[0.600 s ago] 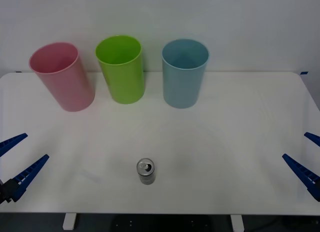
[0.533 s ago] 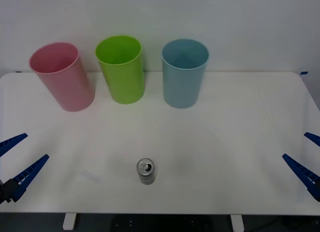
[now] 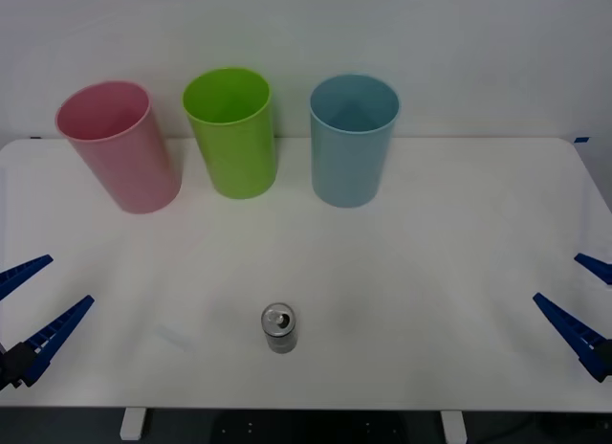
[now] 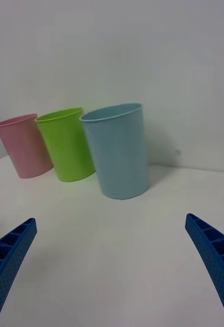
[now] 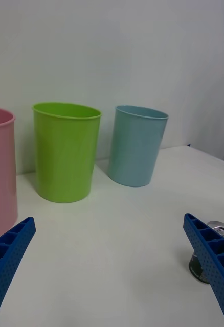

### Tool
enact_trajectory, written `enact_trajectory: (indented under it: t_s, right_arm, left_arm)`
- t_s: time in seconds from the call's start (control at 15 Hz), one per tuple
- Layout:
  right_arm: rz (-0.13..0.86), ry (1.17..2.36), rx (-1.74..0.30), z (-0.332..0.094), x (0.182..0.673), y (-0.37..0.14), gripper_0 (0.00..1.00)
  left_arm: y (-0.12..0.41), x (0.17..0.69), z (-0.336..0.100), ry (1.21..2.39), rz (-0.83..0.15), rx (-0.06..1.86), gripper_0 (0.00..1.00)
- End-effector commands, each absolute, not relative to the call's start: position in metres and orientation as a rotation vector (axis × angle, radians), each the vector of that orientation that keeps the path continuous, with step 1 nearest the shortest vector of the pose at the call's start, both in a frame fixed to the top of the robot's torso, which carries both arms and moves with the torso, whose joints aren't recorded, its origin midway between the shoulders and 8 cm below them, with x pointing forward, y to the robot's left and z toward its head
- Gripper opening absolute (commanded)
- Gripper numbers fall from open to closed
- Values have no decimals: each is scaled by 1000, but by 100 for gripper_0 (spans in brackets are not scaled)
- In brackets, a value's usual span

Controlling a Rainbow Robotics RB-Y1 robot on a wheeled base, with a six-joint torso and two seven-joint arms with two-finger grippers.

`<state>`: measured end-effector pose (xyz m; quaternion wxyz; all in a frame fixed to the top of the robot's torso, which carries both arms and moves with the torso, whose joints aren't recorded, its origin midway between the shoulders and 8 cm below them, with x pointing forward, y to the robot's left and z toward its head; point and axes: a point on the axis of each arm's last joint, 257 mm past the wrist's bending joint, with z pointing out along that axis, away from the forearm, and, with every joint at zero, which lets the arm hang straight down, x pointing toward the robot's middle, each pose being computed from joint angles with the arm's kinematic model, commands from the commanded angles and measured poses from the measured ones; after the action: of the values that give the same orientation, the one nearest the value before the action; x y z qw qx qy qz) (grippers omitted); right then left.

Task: Grasp the object on the table and drop it into the matching bin: aluminum can to the light blue bin, PET bottle to the pink bin.

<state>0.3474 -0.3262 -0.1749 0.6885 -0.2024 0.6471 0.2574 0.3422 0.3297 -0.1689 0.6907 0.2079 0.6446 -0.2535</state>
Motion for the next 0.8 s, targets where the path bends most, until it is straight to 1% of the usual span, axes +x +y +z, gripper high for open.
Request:
enact_trajectory:
  t_s: [0.07,0.4,0.67,0.8]
  right_arm:
    - [601,1464,-500,-182,346,-314,100]
    - [657,1480,-587,-196,341,-286,100]
    - [716,1483,-678,-210,335,-254,100]
    - [719,1487,-749,-220,333,-239,100]
  left_arm:
    - [330,342,-169,1441,-567,465,100]
    - [330,342,-169,1441,-567,465,100]
    - [330,342,-169,1441,-567,465,100]
    - [330,342,-169,1441,-567,465,100]
